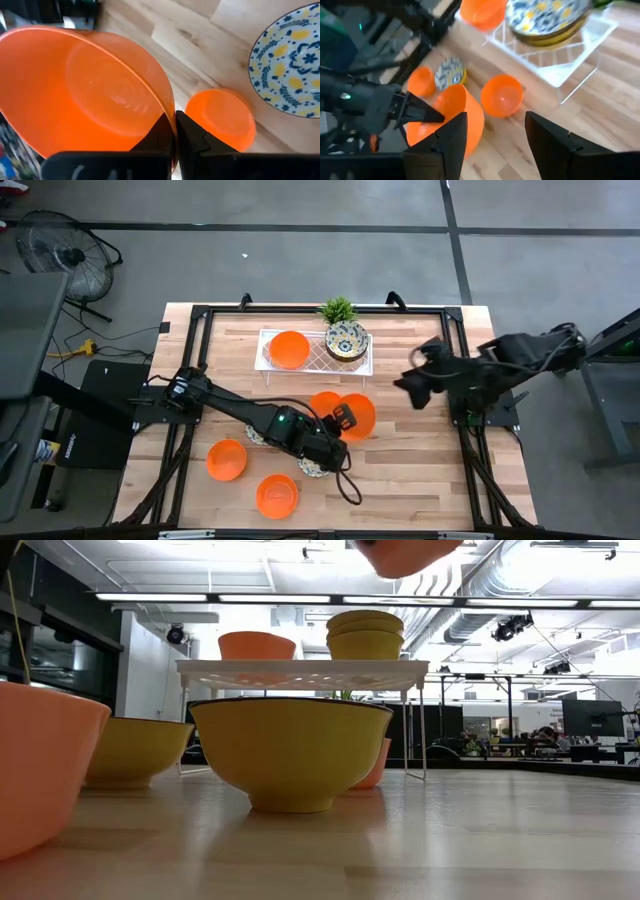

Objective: Pick & Place Mini bowls
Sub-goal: Stack the orange bowl on the orange bowl on the shelf

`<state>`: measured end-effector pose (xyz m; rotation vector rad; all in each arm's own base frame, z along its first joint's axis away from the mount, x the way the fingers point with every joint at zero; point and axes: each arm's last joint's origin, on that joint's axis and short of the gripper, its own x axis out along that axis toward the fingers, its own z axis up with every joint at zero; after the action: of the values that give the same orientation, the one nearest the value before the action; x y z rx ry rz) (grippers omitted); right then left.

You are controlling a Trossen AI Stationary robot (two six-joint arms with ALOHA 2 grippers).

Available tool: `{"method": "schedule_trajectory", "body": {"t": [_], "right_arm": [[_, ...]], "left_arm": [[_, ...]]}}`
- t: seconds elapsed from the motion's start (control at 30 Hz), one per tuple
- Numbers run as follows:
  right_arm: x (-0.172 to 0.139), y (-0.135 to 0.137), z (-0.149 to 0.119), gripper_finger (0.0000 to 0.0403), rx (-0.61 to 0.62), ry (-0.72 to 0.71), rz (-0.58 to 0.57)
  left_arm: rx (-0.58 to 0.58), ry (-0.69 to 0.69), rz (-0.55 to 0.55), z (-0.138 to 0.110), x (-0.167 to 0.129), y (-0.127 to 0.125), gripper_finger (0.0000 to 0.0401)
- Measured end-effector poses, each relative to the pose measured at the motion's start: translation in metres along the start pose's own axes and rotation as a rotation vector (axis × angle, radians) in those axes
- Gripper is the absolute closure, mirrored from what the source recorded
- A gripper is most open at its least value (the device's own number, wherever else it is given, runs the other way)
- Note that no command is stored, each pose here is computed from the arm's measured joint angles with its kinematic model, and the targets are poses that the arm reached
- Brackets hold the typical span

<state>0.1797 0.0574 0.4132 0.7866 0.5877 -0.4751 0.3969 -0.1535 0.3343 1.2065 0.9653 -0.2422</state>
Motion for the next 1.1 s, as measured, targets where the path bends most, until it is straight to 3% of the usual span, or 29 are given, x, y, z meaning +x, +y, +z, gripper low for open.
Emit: {"method": "schedule_trajectory", "body": {"t": [0.27,0.53,0.67,0.77,0.93,1.1], "right_arm": [[-0.014,-0.017,-0.024,0.0215,0.02,-0.037,-0.076],[0.022,-0.026,-0.065,0.0215,0.055,0.019,-0.106],[0.045,-0.029,-0.086,0.0215,0.088,0.067,-0.054],[0.062,-0.031,-0.099,0.0215,0.121,0.084,0.001],[0.083,-0.034,-0.115,0.0215,0.173,0.105,0.092],[0.091,-0.039,-0.123,0.0215,0.172,0.108,0.114]], "left_arm": [[-0.294,0.136,-0.095,-0.048,-0.021,0.012,0.0401],[-0.516,0.21,-0.155,-0.114,-0.052,0.037,0.0401],[-0.694,0.269,-0.212,-0.148,-0.047,0.048,0.0401],[-0.783,0.237,-0.272,-0.171,-0.044,0.059,0.0401],[-0.783,0.268,-0.3,-0.199,-0.031,0.07,0.0401],[-0.774,0.292,-0.304,-0.214,-0.025,0.074,0.0401]]}}
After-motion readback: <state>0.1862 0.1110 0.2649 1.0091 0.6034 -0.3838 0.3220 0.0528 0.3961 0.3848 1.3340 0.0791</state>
